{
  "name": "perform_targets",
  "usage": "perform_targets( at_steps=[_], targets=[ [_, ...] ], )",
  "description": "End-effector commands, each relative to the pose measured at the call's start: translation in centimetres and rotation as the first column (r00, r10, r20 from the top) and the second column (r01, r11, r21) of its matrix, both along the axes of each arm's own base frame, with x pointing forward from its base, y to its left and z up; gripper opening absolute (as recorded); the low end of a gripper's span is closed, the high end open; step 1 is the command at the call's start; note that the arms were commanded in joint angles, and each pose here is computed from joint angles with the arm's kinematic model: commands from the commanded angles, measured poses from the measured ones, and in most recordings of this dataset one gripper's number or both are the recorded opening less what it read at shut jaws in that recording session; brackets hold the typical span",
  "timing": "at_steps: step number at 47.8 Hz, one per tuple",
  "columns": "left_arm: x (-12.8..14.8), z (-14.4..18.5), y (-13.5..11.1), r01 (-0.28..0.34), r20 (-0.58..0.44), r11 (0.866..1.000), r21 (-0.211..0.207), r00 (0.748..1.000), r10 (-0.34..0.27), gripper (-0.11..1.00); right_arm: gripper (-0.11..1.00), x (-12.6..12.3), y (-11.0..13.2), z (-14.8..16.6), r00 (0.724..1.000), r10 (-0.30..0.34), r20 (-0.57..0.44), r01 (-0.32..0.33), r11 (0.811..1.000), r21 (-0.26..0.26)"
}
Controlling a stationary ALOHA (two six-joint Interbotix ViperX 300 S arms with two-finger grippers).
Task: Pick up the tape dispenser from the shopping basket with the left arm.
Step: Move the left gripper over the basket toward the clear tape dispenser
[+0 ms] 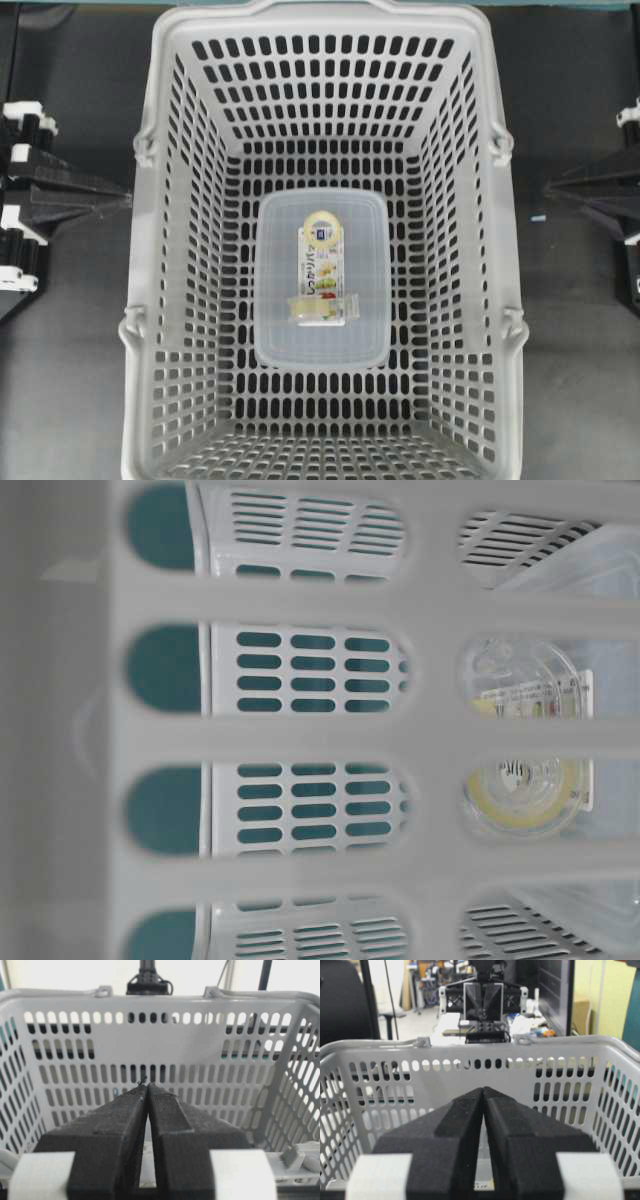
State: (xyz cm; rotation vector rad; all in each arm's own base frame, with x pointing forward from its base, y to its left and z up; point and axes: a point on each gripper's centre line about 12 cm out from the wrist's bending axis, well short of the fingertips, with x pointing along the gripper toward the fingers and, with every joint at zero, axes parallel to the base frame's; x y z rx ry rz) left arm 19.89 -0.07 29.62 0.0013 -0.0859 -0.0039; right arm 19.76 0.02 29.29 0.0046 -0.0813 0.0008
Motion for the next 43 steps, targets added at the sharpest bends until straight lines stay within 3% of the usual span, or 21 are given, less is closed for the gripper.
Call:
perform_targets(
  at_steps=[1, 5, 17, 20, 26, 30, 39, 43],
  targets=[
    [0.2, 2.6, -0.7, 0.036, 0.047, 0.999, 0.029, 0.998, -0.038, 0.06, 0.00, 0.1, 0.1, 0.9, 1.000, 0.003, 0.028, -0.003, 1.000, 0.009],
    [0.9, 4.0, -1.1, 0.056, 0.027, 0.998, 0.017, 0.998, -0.056, 0.00, 0.00, 0.1, 0.0, 1.0, 1.000, 0.002, 0.029, -0.002, 1.000, 0.015],
    [5.0, 6.6, -2.2, 0.082, -0.165, 0.995, -0.048, 0.982, -0.089, 0.00, 0.00, 0.2, -0.3, 0.1, 0.999, -0.014, -0.035, 0.015, 1.000, 0.017],
    [6.7, 6.9, -2.3, 0.071, -0.241, 0.995, -0.070, 0.967, -0.086, 0.00, 0.00, 0.2, -0.3, 0.0, 0.999, -0.014, -0.051, 0.015, 1.000, 0.018],
    [9.7, 6.6, -2.7, 0.058, -0.377, 0.996, -0.073, 0.923, -0.081, 0.00, 0.03, 0.0, -0.3, 0.0, 0.998, -0.014, -0.063, 0.016, 0.999, 0.037],
    [11.6, 5.9, -2.8, 0.045, -0.481, 0.996, -0.071, 0.874, -0.074, 0.00, 0.19, 0.0, -0.3, 0.0, 0.998, -0.012, -0.066, 0.016, 0.998, 0.059],
    [14.6, 4.5, -3.3, 0.031, -0.633, 0.998, -0.061, 0.772, -0.062, 0.00, 0.73, -0.1, -0.3, -0.4, 0.995, -0.009, -0.102, 0.017, 0.997, 0.078],
    [15.8, 3.9, -3.6, 0.036, -0.675, 0.998, -0.050, 0.736, -0.061, 0.00, 0.79, -0.2, -0.3, -0.4, 0.994, -0.009, -0.110, 0.018, 0.997, 0.078]
  ],
)
